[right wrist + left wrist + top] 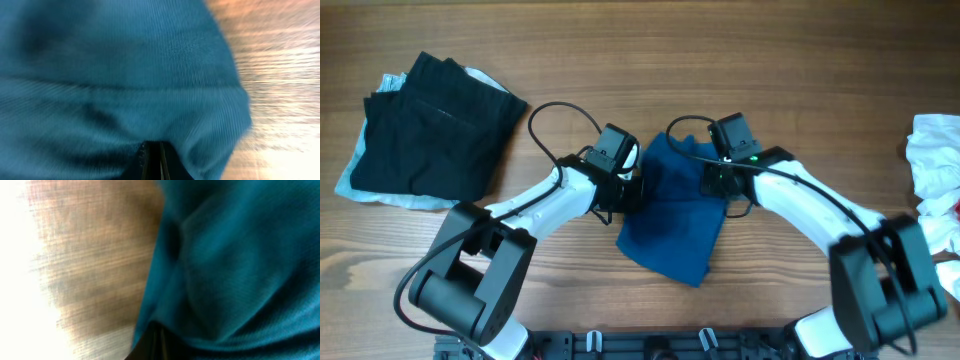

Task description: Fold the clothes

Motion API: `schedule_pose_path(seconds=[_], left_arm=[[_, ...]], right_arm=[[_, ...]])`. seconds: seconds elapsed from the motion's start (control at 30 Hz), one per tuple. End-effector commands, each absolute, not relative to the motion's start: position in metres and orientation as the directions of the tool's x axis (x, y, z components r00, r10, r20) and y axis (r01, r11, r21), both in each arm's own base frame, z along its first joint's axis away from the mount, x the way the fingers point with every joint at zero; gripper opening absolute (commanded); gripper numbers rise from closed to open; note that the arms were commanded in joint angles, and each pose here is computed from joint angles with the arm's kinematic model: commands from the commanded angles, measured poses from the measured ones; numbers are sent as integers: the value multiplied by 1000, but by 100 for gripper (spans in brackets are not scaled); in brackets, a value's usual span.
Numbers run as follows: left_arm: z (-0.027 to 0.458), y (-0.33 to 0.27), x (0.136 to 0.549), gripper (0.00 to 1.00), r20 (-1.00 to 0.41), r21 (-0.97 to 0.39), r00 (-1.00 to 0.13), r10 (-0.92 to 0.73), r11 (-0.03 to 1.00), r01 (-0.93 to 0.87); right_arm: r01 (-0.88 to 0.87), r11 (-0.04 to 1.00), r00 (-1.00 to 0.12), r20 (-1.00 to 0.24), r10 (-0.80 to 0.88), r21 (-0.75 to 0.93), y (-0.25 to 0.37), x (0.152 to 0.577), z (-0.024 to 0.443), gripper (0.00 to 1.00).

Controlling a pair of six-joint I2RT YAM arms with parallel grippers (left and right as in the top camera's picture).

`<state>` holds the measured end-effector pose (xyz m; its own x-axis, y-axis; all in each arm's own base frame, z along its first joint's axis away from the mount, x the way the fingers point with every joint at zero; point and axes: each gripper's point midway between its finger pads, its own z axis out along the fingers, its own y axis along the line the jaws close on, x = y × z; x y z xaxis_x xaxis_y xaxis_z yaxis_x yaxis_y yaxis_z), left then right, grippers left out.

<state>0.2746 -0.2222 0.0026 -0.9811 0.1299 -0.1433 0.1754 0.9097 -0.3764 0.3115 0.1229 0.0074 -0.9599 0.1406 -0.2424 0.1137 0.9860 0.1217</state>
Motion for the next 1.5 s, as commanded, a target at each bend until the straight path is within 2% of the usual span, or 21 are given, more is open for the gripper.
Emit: schedule_pose_path(seconds=[0.0, 0.1, 0.17, 0.3, 0.47, 0.53, 0.6, 0.63, 0.83, 0.93, 1.1, 1.23, 1.33, 1.4, 1.43, 1.47], left_arm=[[-22, -202, 230, 4, 71, -319, -991, 109, 944, 81], [-20, -195, 205, 4, 187, -286, -980, 63, 958, 8], [-15, -203, 196, 4, 200, -306, -976, 92, 952, 27], [4, -201, 210, 4, 92, -271, -995, 47, 962, 21], [49, -178, 257, 4, -153, -265, -986, -73, 964, -30], [76, -177, 286, 39, -277, -339, -952, -130, 940, -30], [88, -183, 303, 61, -329, -401, -933, -146, 916, -2], [91, -189, 309, 66, -341, -442, -931, -130, 896, 37], [71, -231, 321, 75, -283, -628, -958, -54, 765, 142], [59, -255, 323, 79, -256, -719, -967, -8, 670, 185], [11, -258, 325, 81, -193, -716, -981, 2, 683, 142], [-13, -270, 311, 79, -151, -709, -988, 44, 692, 139], [-15, -291, 295, 73, -166, -710, -980, 108, 677, 195], [-12, -304, 290, 51, -196, -715, -971, 140, 657, 239], [-10, -308, 290, 34, -209, -717, -967, 145, 650, 252], [-9, -309, 292, 7, -219, -719, -965, 143, 645, 259]], right_arm=[[158, 987, -967, -199, 159, 25, 106, 305, -19, 8], [177, 983, -949, -274, 155, -57, 90, 316, -14, 10], [145, 987, -939, -323, 116, -69, 89, 329, -6, 15], [67, 996, -930, -365, 44, -53, 98, 345, 21, 17], [70, 998, -887, -458, 60, -5, 102, 355, 85, 24], [67, 997, -829, -553, 82, 47, 101, 354, 132, 29], [62, 995, -783, -614, 100, 82, 99, 347, 165, 36], [59, 993, -762, -639, 108, 97, 96, 340, 181, 38], [68, 983, -687, -707, 168, 168, 81, 301, 234, 52], [72, 984, -698, -697, 166, 163, 76, 290, 235, 52], [96, 986, -749, -642, 163, 137, 73, 282, 217, 52], [113, 984, -762, -624, 175, 138, 74, 284, 211, 52], [119, 983, -760, -623, 183, 143, 74, 284, 211, 51], [119, 983, -761, -622, 183, 142, 74, 284, 211, 51], [120, 983, -764, -619, 182, 140, 73, 283, 210, 51], [121, 983, -770, -613, 179, 135, 73, 281, 209, 51]])
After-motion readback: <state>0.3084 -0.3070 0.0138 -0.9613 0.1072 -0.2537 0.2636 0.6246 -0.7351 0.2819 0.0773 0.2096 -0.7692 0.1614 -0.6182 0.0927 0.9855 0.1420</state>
